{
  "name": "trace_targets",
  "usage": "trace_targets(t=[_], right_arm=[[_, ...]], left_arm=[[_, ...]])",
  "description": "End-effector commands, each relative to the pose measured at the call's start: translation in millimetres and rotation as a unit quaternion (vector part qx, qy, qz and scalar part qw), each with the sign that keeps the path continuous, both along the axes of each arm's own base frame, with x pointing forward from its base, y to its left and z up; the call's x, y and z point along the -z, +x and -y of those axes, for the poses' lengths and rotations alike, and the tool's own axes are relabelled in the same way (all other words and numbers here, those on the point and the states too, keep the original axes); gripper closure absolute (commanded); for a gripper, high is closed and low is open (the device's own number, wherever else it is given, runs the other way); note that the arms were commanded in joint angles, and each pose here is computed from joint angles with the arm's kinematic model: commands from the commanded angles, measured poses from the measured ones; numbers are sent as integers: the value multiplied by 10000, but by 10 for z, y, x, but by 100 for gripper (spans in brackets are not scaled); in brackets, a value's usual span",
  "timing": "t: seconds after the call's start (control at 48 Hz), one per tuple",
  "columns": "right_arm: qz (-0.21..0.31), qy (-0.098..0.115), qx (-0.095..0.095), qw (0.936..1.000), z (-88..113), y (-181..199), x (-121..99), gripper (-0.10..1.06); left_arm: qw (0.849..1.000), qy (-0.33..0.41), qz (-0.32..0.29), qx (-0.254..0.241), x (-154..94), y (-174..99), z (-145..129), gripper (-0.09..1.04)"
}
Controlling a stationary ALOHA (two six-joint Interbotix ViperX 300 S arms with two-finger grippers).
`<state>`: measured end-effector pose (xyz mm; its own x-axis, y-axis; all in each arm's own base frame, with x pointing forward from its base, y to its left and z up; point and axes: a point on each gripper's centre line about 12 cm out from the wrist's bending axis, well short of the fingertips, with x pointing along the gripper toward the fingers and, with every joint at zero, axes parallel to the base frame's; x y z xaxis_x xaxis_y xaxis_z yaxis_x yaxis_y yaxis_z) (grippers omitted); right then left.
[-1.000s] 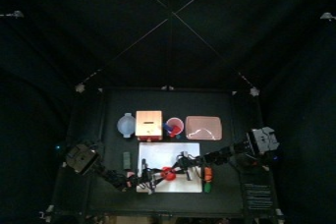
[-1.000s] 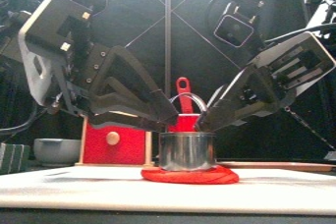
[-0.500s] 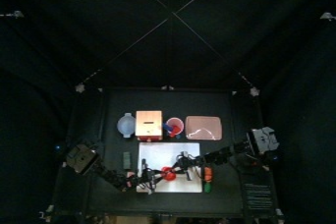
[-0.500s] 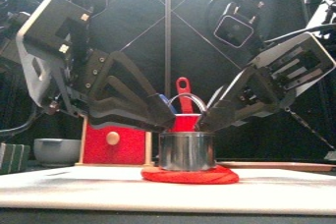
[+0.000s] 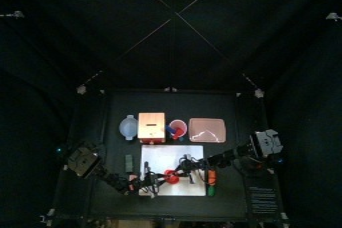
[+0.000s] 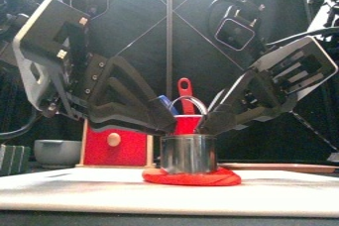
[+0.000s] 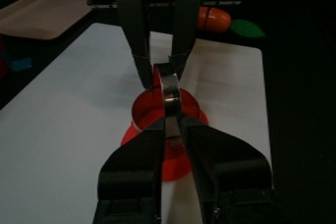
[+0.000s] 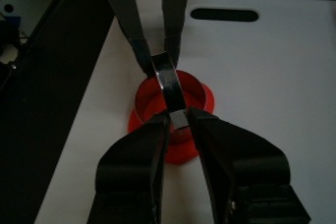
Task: Get the cutter from the drawer then cut the dough then place the extra dough in the bowl
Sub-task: Cut the dough
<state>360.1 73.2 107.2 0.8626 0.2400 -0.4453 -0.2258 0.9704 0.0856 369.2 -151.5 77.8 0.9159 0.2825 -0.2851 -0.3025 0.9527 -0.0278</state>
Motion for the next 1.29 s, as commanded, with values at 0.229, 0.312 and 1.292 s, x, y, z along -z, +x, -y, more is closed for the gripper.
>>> trace_targets(t=[0.229, 0.312, 1.292], right_arm=[[69, 44, 32, 10000, -2, 35, -42, 32], [46, 44, 46, 10000, 4, 35, -25, 32], [-321, -24, 89, 9994, 5, -13, 101, 32]], left_arm=[[9999, -113, 14, -39, -40, 35, 13, 38], [9999, -122, 8, -59, -38, 33, 9, 38], [9996, -146, -223, -125, 95, 42, -47, 38]])
